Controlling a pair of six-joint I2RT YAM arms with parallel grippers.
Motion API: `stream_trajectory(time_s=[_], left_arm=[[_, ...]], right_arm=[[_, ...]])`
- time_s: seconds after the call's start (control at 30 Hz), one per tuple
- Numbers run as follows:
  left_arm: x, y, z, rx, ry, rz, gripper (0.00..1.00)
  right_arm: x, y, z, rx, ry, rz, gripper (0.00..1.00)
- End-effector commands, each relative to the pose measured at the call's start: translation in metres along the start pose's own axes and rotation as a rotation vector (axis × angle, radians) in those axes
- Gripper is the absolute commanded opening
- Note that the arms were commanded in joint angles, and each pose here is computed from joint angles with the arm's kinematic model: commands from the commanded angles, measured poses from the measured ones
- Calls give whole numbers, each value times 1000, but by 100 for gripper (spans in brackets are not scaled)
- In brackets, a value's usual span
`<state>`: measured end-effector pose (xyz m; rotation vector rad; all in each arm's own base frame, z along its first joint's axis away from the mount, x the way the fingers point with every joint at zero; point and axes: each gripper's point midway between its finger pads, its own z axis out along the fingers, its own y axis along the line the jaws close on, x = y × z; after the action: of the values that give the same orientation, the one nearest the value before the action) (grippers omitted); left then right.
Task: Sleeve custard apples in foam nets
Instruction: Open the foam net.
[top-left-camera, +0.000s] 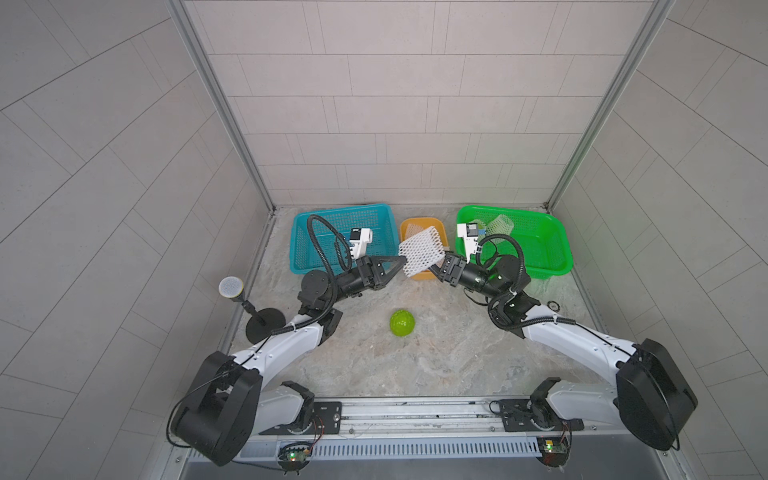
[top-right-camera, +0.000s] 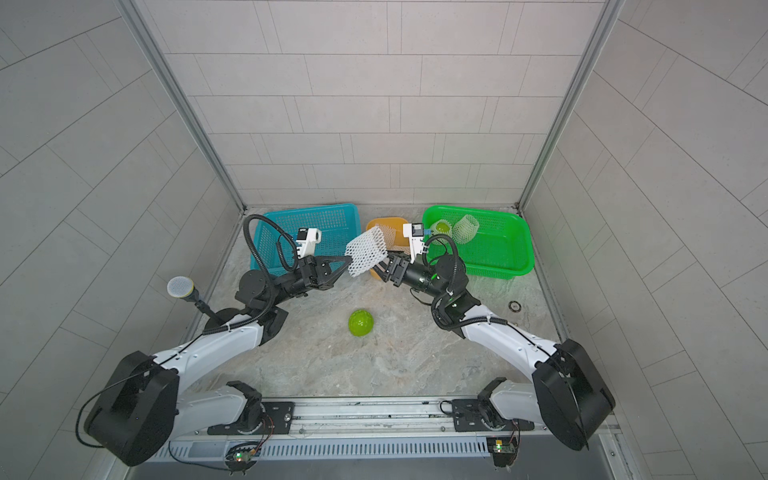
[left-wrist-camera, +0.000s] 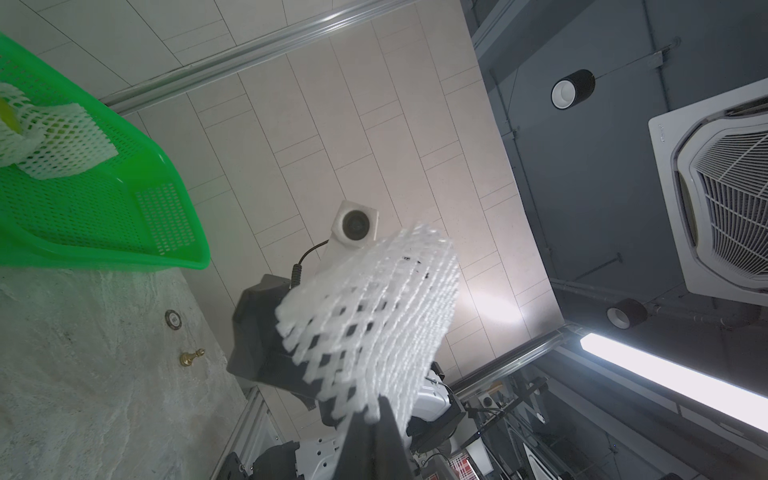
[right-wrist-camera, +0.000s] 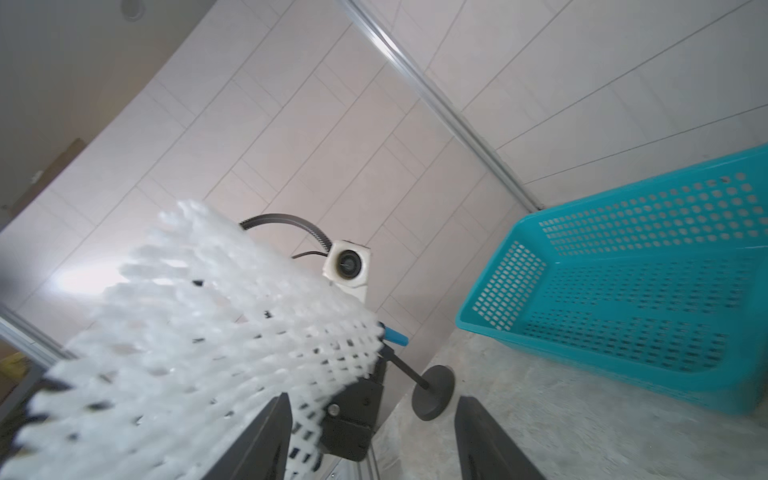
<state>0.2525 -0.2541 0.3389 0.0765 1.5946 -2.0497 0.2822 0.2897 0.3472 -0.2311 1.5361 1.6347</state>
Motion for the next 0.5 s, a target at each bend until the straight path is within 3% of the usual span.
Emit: stream_trajectory(time_s=[0.0, 0.23, 0.47], left_arm=[[6, -13, -1, 55, 17, 59, 0], [4, -16, 1, 66, 26, 67, 0], [3, -15, -4, 60, 1, 75, 0]], right_arm=[[1, 40, 8, -169, 34, 14, 69], [14, 43, 14, -200, 87, 23, 70], [9, 50, 8, -216, 79, 19, 63]])
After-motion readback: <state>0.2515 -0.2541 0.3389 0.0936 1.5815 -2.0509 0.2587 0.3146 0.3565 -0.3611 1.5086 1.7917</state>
